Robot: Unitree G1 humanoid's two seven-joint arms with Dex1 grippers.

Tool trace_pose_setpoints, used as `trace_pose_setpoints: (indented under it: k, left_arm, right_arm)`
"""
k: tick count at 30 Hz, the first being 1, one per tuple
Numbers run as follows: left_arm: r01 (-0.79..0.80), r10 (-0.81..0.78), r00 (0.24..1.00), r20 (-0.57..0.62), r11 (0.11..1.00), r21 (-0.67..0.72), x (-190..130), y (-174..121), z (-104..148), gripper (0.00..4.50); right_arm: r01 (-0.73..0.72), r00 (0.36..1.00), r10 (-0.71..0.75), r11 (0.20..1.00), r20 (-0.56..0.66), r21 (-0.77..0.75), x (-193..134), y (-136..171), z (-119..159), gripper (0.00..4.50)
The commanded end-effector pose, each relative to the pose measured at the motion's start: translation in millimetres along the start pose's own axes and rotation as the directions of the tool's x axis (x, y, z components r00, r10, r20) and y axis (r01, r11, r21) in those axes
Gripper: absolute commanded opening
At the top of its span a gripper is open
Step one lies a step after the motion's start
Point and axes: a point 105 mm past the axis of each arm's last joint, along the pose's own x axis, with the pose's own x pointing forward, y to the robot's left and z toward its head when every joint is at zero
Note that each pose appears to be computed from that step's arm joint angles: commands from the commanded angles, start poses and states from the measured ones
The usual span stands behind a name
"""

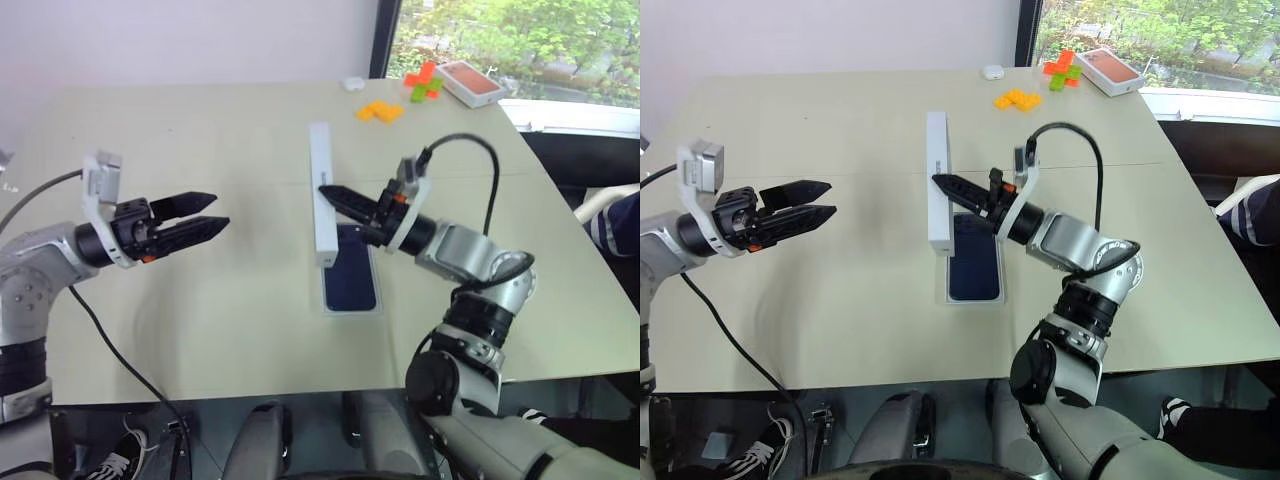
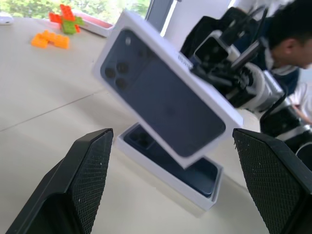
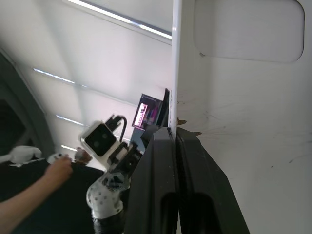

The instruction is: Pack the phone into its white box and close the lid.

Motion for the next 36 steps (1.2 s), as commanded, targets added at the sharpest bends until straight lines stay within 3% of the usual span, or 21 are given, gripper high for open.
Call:
trace_pose_setpoints:
  k: [1,10,16,20,29,36]
  left_arm:
    - [0.014,-0.014,1.0,0.019,1.0,0.023,1.6,-7.2,3.7,4.16]
    - [0.038,-0.038,0.999,-0.022,0.999,0.012,13.6,-16.0,-14.2,4.16]
    - [0.046,-0.046,0.999,-0.023,0.999,0.003,19.1,-18.9,-20.6,4.16]
    - [0.04,-0.04,0.998,-0.039,0.999,0.006,19.2,-18.2,-25.7,4.16]
    - [-0.02,0.021,0.993,-0.115,1.0,0.011,14.1,-5.7,-55.6,4.16]
    - [-0.042,0.042,0.996,-0.084,0.999,0.004,12.3,0.9,-58.3,4.16]
  right_arm:
    - [-0.054,0.998,0.054,0.998,-0.023,0.015,1.2,16.6,-7.8,0.06]
    - [0.035,0.992,-0.032,0.999,-0.123,0.027,-4.8,1.9,-33.9,0.06]
    - [0.03,0.992,-0.027,0.999,-0.122,0.029,5.3,6.9,-36.5,0.06]
    - [0.125,0.989,-0.12,0.991,-0.09,0.052,4.5,-16.0,-35.9,0.06]
    - [0.191,0.98,-0.189,0.981,-0.061,0.033,-3.3,-32.7,-35.1,0.06]
    - [0.143,0.989,-0.141,0.988,-0.041,0.054,13.4,-11.5,-31.6,0.06]
